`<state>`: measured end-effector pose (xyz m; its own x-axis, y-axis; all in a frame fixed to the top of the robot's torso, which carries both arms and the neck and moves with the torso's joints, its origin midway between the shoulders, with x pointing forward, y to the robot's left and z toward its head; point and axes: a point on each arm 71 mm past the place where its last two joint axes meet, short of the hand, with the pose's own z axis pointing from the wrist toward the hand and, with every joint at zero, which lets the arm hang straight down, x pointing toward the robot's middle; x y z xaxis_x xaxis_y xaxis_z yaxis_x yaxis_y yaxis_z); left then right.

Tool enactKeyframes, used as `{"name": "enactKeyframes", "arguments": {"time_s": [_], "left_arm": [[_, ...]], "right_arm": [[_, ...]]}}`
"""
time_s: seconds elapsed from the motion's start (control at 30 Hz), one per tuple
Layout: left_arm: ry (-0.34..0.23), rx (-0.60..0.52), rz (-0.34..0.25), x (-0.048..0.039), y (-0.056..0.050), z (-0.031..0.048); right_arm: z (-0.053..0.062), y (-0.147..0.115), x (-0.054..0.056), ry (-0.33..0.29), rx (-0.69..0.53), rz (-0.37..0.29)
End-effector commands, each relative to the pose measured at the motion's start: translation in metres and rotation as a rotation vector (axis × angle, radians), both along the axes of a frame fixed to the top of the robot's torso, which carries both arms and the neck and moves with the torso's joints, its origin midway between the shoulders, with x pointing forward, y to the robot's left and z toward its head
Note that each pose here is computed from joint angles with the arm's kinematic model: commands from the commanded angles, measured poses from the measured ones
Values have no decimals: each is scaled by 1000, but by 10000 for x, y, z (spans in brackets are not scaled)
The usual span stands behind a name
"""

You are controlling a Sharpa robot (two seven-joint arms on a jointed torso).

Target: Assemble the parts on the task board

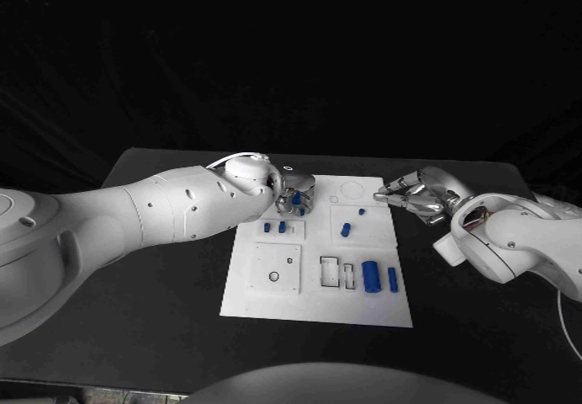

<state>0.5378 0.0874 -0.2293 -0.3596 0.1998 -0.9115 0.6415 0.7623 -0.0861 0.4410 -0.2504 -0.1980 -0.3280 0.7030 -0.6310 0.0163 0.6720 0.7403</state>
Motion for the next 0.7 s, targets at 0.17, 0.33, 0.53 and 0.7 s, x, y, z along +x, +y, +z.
{"name": "enactKeyframes", "arguments": {"time_s": [0.17, 0.33, 0.53, 0.7], "left_arm": [[58, 91, -11, -72, 56, -188], [52, 88, -13, -70, 81, -186], [28, 57, -28, -77, 89, -162], [-8, 6, -55, -114, 78, -113]], "right_arm": [[-17, 15, -8, 23, 7, 11], [-19, 17, -7, 26, 7, 12], [-23, 12, -6, 29, 6, 11], [-30, 4, -5, 33, 4, 9]]}}
